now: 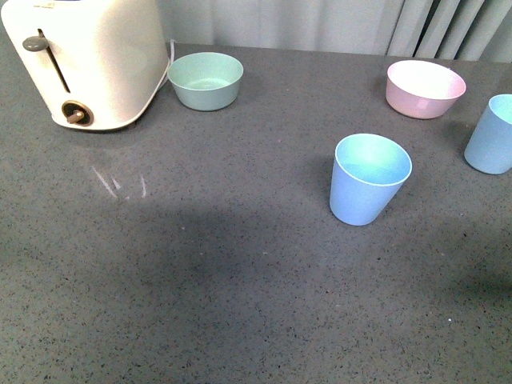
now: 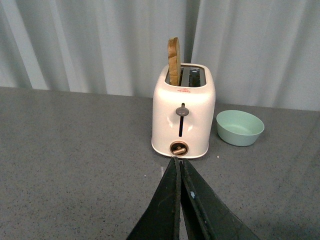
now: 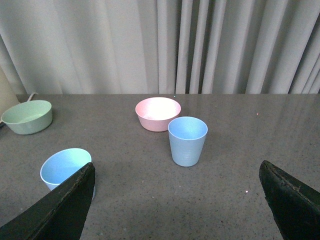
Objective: Stack blue cups with both arms
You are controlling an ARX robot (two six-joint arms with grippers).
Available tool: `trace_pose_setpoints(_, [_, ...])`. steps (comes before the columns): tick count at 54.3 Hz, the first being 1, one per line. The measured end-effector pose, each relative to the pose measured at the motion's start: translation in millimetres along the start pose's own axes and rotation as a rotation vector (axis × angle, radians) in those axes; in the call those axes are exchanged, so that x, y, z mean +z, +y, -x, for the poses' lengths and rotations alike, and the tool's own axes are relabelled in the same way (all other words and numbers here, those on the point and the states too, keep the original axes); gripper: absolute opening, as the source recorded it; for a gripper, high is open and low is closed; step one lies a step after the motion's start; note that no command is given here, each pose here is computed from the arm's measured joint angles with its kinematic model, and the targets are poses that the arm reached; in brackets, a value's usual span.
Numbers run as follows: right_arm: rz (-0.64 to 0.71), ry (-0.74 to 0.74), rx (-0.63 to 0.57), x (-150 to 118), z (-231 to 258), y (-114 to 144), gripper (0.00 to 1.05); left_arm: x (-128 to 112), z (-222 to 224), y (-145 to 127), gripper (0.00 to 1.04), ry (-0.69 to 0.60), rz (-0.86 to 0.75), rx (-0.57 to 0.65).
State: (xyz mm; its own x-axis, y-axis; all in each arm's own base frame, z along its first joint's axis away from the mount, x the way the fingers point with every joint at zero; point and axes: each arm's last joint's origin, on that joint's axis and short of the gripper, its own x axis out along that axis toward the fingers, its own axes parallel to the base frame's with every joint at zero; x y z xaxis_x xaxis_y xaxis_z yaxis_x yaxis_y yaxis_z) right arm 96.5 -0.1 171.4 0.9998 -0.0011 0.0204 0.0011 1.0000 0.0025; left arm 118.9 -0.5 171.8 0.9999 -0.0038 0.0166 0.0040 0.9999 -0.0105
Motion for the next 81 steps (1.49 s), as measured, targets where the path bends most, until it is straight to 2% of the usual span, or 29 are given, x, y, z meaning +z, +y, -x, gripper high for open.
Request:
trace_pose_setpoints(29, [0.0, 0.0, 0.0, 0, 0, 0, 0.96, 0, 11, 0, 0.02, 0.001, 0.0, 0.0])
trace_pose_setpoints(34, [0.0, 0.0, 0.0, 0, 0, 0, 0.96, -5, 18, 0, 0.02, 0.036, 0.0, 0.0])
trace_pose_setpoints(45, [0.0, 0.0, 0.0, 0, 0, 0, 0.96, -3, 22, 0, 0.03, 0.01, 0.0, 0.0])
trace_pose_setpoints(50, [0.0, 0.001, 0.0, 0, 0, 0, 0.96, -3, 22, 0, 0.18, 0.01, 0.0, 0.0])
trace_pose_setpoints(52, [-0.011, 0.06, -0.023, -1, -1, -1, 0.96, -3, 22, 0, 0.24, 0.01, 0.0, 0.0])
trace_pose_setpoints(56, [-0.013, 0.301, -0.07, -1, -8, -5, 0.96, -4, 22, 0, 0.36, 0.011, 0.0, 0.001])
trace_pose_setpoints(58, [-0.01, 0.349, -0.076, 1, -15, -7, 0.96, -4, 22, 0, 0.41, 0.011, 0.0, 0.001])
trace_pose_setpoints(65, [0.057, 0.395, -0.095, 16, -57, -19, 0.96, -4, 22, 0, 0.61, 0.011, 0.0, 0.001])
trace_pose_setpoints(70, [0.152, 0.414, -0.088, 23, -98, -29, 0.96, -4, 22, 0, 0.75, 0.011, 0.0, 0.001])
trace_pose_setpoints(77, [0.253, 0.544, -0.03, 10, -149, -37, 0.96, -4, 22, 0, 0.94, 0.011, 0.0, 0.001])
trace_pose_setpoints(79, [0.274, 0.581, -0.014, 4, -161, -38, 0.96, -4, 22, 0, 0.98, 0.011, 0.0, 0.0])
trace_pose_setpoints(81, [0.31, 0.624, 0.012, -4, -175, -39, 0.96, -4, 22, 0, 0.96, 0.011, -0.002, 0.0])
